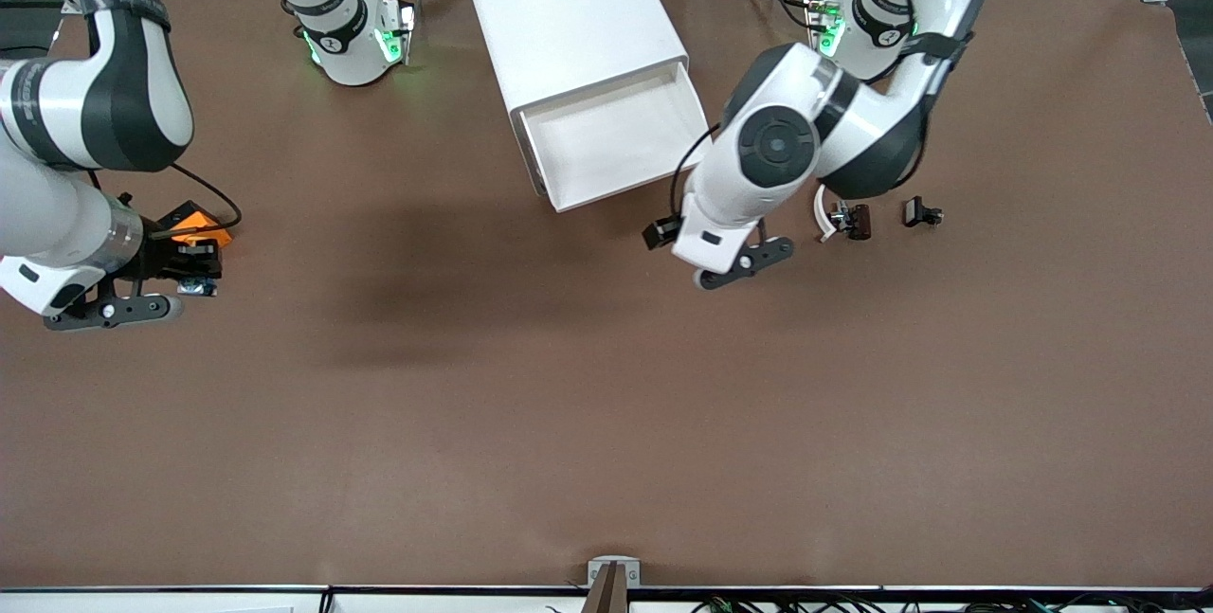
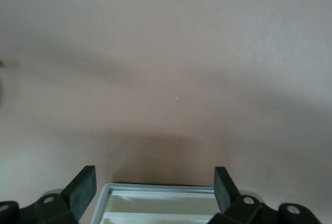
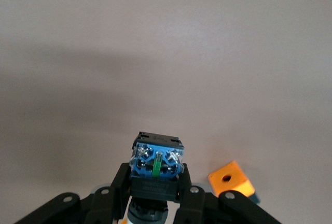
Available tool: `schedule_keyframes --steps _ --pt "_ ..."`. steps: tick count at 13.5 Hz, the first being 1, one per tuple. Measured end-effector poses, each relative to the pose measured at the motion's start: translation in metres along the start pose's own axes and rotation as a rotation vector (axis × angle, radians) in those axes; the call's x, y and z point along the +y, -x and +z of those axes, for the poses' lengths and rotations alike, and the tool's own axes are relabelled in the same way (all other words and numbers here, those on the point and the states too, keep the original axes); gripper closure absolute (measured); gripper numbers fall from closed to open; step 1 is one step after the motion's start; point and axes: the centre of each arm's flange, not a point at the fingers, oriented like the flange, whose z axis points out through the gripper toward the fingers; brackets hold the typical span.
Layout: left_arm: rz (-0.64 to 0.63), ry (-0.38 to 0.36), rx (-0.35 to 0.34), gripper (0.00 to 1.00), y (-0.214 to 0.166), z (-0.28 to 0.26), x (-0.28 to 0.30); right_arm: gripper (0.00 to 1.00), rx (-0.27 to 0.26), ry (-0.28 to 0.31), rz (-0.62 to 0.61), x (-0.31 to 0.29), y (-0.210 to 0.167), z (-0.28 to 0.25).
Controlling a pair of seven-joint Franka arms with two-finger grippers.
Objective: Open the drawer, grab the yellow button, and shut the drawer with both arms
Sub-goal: 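Carry the button away with the right gripper while the left gripper reaches the drawer, then push the drawer shut into the cabinet with the left gripper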
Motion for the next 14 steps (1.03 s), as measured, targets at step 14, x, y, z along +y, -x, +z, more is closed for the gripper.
schedule_keyframes --steps 14 --pt "0.083 -0.065 -0.077 0.00 0.115 0.062 0.039 0.59 0.129 0.040 -0.128 0.047 0.002 0.171"
